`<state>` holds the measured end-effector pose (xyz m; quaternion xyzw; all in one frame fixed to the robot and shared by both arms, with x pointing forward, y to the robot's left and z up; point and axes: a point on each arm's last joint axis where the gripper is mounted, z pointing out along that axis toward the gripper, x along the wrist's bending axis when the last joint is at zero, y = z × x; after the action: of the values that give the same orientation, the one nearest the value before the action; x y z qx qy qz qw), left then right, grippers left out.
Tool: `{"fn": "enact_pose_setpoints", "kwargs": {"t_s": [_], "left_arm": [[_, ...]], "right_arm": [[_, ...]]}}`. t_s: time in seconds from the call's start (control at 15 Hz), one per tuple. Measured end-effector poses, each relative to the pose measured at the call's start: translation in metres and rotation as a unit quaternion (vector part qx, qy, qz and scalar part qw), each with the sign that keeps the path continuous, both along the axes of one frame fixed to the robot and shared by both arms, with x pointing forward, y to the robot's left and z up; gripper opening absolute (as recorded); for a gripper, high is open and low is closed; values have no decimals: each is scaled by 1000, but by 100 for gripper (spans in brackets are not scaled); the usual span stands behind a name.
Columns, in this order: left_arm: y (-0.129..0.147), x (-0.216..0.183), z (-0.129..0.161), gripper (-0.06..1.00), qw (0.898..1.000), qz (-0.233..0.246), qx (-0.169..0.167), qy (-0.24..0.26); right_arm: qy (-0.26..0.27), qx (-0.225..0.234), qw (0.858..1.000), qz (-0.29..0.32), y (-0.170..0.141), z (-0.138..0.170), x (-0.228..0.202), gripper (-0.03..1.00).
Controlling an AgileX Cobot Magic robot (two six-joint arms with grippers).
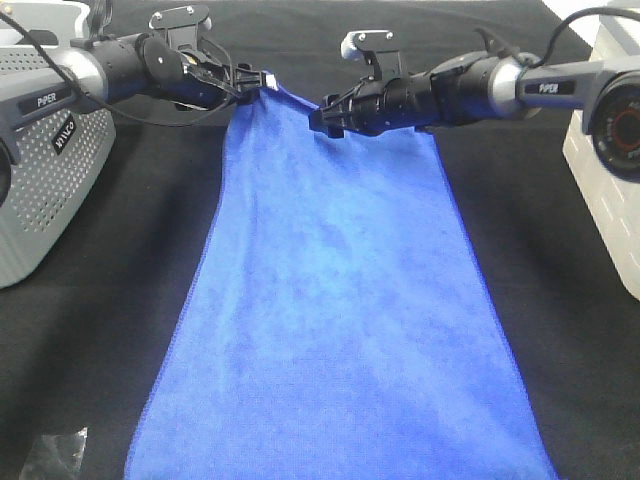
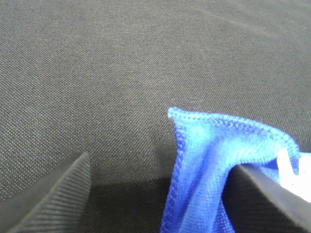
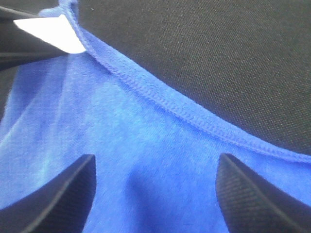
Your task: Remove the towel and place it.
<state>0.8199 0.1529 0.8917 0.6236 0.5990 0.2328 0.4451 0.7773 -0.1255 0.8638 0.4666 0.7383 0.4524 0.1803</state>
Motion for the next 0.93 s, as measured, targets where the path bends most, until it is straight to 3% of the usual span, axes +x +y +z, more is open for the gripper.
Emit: {"fn": "enact_pose_setpoints", "kwargs": {"t_s": [0.4, 0.93], "left_arm": [[0, 0, 0, 68, 1000, 0, 0, 0], [0, 1, 6, 68, 1000, 1, -2, -9]], "right_arm": [[7, 8, 1000, -10, 11, -46, 7, 66], [12, 11, 1000, -14, 11, -55, 8, 65]]}}
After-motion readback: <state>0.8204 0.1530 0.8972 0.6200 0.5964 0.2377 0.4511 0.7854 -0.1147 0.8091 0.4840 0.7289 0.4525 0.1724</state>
